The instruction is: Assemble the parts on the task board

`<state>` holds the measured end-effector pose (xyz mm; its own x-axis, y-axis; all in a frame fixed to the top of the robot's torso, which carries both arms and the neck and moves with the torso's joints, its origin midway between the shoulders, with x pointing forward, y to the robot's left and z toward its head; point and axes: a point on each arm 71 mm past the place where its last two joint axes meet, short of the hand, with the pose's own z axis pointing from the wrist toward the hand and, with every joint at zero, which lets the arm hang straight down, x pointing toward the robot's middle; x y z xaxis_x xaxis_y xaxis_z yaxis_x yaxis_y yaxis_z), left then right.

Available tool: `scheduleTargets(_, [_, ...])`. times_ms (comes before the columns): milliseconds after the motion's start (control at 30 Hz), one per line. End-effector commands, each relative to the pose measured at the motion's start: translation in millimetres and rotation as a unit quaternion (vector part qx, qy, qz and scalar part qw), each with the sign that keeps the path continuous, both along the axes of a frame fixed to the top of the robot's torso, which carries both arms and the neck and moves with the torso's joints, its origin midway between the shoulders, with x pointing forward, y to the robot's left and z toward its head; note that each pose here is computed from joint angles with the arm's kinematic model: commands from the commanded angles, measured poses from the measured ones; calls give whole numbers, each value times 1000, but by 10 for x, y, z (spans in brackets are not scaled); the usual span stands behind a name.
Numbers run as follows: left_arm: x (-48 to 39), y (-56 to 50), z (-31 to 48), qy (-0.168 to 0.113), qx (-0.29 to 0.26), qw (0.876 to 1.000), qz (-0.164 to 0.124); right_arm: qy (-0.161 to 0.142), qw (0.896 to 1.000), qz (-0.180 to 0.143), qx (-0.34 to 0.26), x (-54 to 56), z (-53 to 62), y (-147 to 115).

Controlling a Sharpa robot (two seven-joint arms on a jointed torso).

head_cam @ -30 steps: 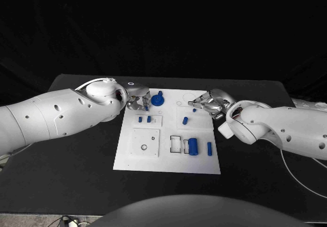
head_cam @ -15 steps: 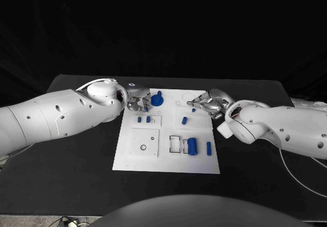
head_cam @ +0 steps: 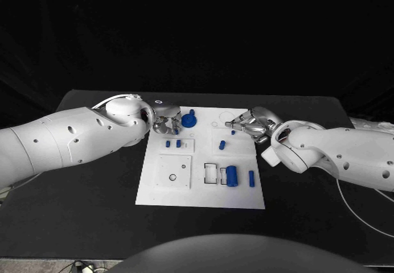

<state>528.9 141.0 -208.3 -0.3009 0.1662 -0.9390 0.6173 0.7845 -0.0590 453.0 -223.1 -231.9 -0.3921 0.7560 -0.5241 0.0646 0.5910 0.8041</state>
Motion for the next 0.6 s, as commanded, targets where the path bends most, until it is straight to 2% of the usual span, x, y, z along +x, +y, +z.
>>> scheduleTargets(33, [-13,-5,-37,13,9,1000,-2,4,1000,8,0,-8,-8,14])
scheduleTargets(600, [-15,-5,-50,16,11,1000,0,7,1000,11,-1,-12,-11,21])
